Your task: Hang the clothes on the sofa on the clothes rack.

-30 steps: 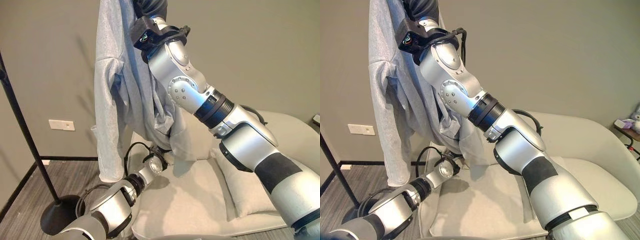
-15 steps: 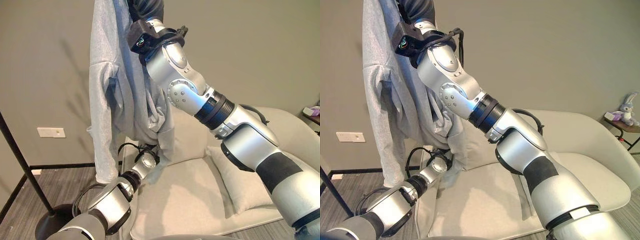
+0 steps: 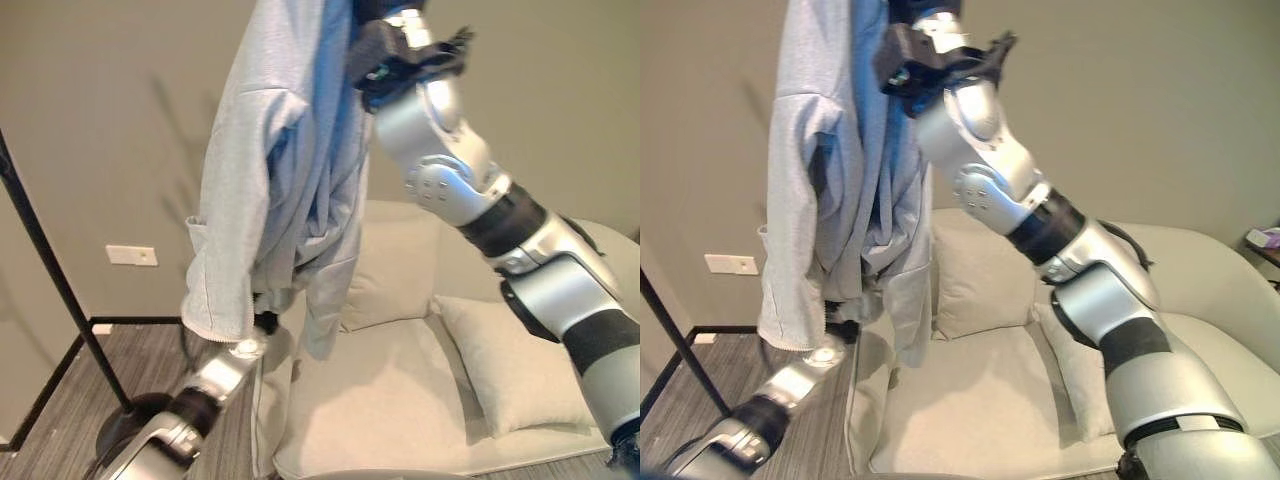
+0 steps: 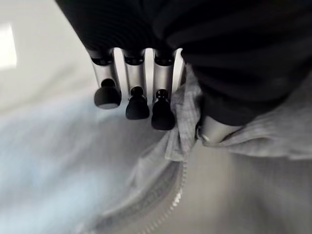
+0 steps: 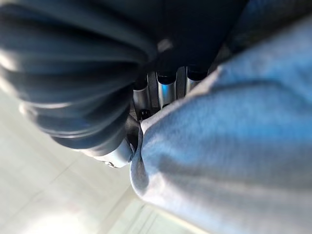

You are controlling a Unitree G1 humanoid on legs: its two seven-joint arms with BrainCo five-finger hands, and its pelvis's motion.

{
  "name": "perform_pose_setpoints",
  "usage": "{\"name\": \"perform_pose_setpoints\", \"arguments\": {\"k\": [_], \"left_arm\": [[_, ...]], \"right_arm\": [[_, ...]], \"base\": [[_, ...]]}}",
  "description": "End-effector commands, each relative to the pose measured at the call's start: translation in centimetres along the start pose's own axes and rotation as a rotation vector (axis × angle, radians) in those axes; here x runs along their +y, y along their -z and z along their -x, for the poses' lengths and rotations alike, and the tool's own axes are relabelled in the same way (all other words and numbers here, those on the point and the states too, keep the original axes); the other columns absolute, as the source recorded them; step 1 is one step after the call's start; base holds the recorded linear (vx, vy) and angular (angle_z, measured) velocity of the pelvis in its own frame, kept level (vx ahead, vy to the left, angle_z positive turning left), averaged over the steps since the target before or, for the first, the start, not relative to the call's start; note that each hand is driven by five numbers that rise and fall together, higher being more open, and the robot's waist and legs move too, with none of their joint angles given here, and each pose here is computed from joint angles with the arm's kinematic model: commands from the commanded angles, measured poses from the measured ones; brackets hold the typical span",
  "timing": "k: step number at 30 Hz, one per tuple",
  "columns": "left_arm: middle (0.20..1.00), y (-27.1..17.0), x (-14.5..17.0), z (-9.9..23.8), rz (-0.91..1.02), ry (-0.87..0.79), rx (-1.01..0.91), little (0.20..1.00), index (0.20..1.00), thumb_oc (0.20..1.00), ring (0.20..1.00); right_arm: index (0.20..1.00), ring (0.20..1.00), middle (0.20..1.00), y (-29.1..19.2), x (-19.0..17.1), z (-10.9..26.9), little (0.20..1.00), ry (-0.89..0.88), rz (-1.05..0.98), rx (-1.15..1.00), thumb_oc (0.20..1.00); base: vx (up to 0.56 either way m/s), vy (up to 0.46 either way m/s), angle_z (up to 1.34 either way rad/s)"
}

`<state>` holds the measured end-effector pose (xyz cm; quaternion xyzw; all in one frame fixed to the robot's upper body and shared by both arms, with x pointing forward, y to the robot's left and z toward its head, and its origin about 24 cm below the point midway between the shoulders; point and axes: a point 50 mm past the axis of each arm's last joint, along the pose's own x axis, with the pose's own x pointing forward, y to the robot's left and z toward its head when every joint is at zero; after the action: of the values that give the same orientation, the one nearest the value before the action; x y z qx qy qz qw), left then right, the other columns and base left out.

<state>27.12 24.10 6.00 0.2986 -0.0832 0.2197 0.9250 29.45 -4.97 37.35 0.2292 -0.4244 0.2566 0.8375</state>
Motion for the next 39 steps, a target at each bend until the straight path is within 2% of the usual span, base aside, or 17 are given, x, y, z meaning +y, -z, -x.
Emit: {"name": "perform_pose_setpoints", "arguments": {"k": [1,2,3,4,6,7,8,12,13,17,22,26,33,39], "left_arm": [[0.200,-2.8,3.5,-2.0,-0.107,-0.179,-0.230,0.200,0.200,0.200,0.200],[0.200,-3.7,6.5,-2.4,-0.199,-0.277,-0.304,0.200,0.200,0.200,0.200],[0.200,-3.6,6.7,-2.3,-0.202,-0.278,-0.303,0.200,0.200,0.200,0.200],[0.200,-4.4,9.3,-2.7,-0.295,-0.371,-0.361,0.200,0.200,0.200,0.200],[0.200,-6.4,12.4,-2.9,-0.389,-0.502,-0.467,0.200,0.200,0.200,0.200],[0.200,-6.4,12.5,-2.8,-0.390,-0.503,-0.466,0.200,0.200,0.200,0.200],[0.200,-7.3,14.3,-2.7,-0.430,-0.579,-0.504,0.200,0.200,0.200,0.200],[0.200,-8.0,15.4,-2.7,-0.479,-0.620,-0.546,0.200,0.200,0.200,0.200],[0.200,-8.3,16.8,-2.7,-0.561,-0.662,-0.568,0.200,0.200,0.200,0.200],[0.200,-8.9,19.0,-2.0,-0.689,-0.684,-0.602,0.200,0.200,0.200,0.200],[0.200,-10.4,22.6,-0.4,-0.844,-0.771,-0.671,0.200,0.200,0.200,0.200],[0.200,-10.6,22.5,0.1,-0.818,-0.814,-0.684,0.200,0.200,0.200,0.200],[0.200,-11.6,18.9,-0.1,-0.576,-0.806,-0.772,0.200,0.200,0.200,0.200],[0.200,-12.2,16.9,-0.7,-0.453,-0.769,-0.815,0.200,0.200,0.200,0.200]], "right_arm": [[0.200,0.200,0.200,-3.0,-1.6,0.3,0.200,-0.050,0.148,-0.134,0.200],[0.200,0.200,0.200,-3.3,-1.2,1.1,0.200,-0.106,0.157,-0.136,0.200],[0.200,0.200,0.200,-3.3,-1.1,1.1,0.200,-0.106,0.154,-0.136,0.200],[0.200,0.200,0.200,-4.0,-1.3,1.8,0.200,-0.144,0.168,-0.151,0.200],[0.200,0.200,0.200,-4.7,-1.2,2.7,0.200,-0.209,0.208,-0.151,0.200],[0.200,0.200,0.200,-4.7,-1.2,2.7,0.200,-0.211,0.207,-0.151,0.200],[0.200,0.200,0.200,-5.5,-0.9,3.0,0.200,-0.274,0.247,-0.146,0.200],[0.200,0.200,0.200,-6.3,-1.3,3.1,0.200,-0.293,0.282,-0.146,0.200],[0.200,0.200,0.200,-6.6,-1.4,2.7,0.200,-0.300,0.295,-0.152,0.200],[0.200,0.200,0.200,-6.2,-1.0,2.9,0.200,-0.314,0.266,-0.138,0.200],[0.200,0.200,0.200,-5.5,-1.9,5.2,0.200,-0.334,0.248,-0.074,0.200],[0.200,0.200,0.200,-5.7,-2.5,6.2,0.200,-0.323,0.282,-0.072,0.200],[0.200,0.200,0.200,-6.5,-3.6,7.5,0.200,-0.281,0.361,-0.073,0.200],[0.200,0.200,0.200,-6.2,-4.6,8.1,0.200,-0.214,0.383,-0.045,0.200]], "base": [[-0.10,0.057,0.13],[-0.10,0.057,0.08],[-0.14,0.082,-0.02],[-0.10,0.080,-0.04],[-0.15,0.117,-0.12],[-0.19,0.149,-0.24],[-0.10,0.085,-0.16],[-0.09,0.051,-0.05],[-0.08,0.002,-0.08],[-0.02,-0.057,-0.02],[-0.07,-0.037,-0.01],[-0.16,0.049,0.32],[-0.19,0.146,0.55],[-0.03,0.388,0.50]]}}
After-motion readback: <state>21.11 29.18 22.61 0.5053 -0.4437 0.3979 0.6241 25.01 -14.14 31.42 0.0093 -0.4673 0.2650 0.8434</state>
